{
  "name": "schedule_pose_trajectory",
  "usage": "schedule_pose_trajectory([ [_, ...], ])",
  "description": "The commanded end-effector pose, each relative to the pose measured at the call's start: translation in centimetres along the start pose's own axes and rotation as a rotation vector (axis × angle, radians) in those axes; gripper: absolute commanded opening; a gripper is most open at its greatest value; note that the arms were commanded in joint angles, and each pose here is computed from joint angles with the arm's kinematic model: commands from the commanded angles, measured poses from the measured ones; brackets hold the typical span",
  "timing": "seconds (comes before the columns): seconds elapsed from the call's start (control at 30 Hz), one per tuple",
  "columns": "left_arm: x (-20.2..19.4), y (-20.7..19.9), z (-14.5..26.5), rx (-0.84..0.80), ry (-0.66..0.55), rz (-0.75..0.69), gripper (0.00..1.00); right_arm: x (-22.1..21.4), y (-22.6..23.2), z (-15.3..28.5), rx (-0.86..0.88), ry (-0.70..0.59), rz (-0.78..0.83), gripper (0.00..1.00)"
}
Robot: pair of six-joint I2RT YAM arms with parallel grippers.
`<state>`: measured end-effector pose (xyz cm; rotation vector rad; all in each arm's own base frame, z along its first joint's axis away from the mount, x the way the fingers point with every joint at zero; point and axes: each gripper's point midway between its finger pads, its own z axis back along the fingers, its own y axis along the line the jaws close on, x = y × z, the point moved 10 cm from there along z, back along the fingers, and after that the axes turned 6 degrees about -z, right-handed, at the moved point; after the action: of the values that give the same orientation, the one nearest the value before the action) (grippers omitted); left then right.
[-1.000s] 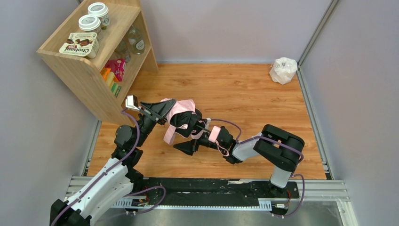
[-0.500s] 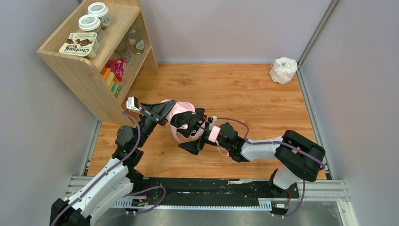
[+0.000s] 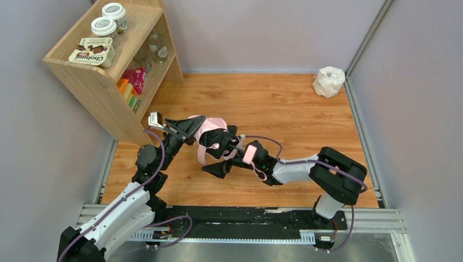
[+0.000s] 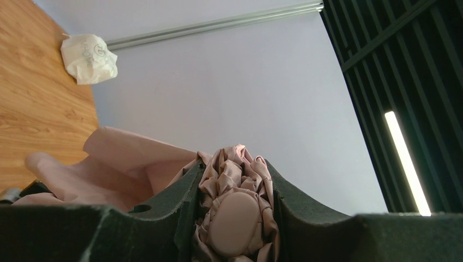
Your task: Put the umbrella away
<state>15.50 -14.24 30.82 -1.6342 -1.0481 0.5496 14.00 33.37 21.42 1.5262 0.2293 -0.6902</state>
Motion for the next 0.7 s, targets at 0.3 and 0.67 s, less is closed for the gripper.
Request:
schedule_pose_trajectory([
  [0.3,0.3,-4.0,0.0,-0.174,-0.009,0.053,0.0,-0.6,0.8,-2.6,0.119,0.077,-0.044,0.57],
  [0.67,-0.9,-3.0,1.2,-0.05,0.127,0.246,0.0,7.2,-1.9,1.4,0.3,-0.127,0.186,0.0],
])
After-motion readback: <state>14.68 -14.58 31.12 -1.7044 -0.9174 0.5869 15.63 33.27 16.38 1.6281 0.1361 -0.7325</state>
